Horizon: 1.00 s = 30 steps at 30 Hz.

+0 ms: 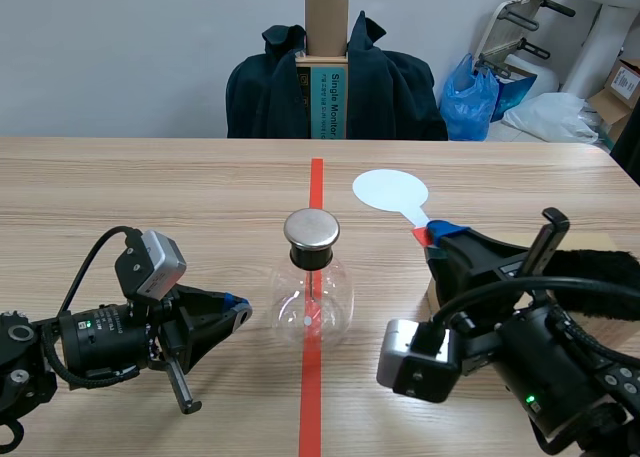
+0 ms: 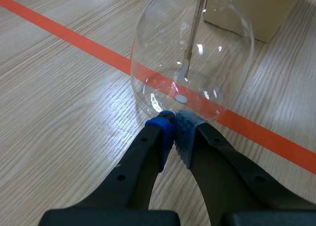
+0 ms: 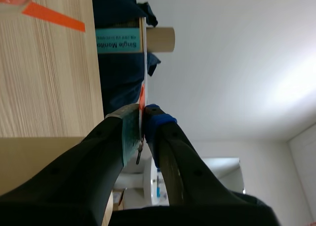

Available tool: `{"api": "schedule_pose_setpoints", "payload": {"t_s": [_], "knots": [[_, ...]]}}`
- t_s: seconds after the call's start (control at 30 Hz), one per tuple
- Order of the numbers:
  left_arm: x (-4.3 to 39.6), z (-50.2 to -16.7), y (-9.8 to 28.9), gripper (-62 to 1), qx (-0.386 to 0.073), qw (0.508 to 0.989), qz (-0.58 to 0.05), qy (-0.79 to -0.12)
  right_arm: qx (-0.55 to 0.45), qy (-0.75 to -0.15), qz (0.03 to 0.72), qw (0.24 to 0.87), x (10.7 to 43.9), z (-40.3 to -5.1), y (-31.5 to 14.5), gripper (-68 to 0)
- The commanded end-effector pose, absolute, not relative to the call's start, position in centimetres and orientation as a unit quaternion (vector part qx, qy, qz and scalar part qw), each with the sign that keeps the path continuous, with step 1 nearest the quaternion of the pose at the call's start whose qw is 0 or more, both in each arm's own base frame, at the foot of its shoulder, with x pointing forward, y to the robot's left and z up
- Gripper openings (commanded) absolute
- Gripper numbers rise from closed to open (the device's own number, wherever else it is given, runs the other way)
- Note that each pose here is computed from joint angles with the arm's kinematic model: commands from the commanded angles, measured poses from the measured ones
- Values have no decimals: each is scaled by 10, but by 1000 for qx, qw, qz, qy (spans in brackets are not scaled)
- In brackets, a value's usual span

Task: Do the electroscope experiment.
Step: 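Move the plate toward and away from the electroscope, then put the plate down on the right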

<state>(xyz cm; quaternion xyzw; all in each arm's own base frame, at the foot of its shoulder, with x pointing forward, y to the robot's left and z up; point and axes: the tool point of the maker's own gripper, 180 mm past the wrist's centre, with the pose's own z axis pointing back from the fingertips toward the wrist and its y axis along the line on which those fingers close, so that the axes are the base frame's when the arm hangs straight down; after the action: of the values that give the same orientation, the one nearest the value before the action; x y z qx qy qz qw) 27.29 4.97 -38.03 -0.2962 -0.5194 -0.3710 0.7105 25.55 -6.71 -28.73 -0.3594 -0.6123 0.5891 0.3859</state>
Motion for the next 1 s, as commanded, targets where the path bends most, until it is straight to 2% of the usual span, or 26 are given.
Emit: {"api": "schedule_pose_setpoints", "payload": {"t_s": [0.0,0.37,0.7,0.97], "knots": [[279,-367,45,-588,-303,696,-364,-539,-375,-615,577,384,261,-277,-72,-667],[279,-367,45,-588,-303,696,-364,-539,-415,-610,541,403,247,-258,-99,-667],[279,-367,45,-588,-303,696,-364,-539,-422,-565,548,449,220,-278,-131,-667],[278,-367,48,-588,-302,697,-365,-538,-427,-554,535,474,222,-283,-141,-667]]}}
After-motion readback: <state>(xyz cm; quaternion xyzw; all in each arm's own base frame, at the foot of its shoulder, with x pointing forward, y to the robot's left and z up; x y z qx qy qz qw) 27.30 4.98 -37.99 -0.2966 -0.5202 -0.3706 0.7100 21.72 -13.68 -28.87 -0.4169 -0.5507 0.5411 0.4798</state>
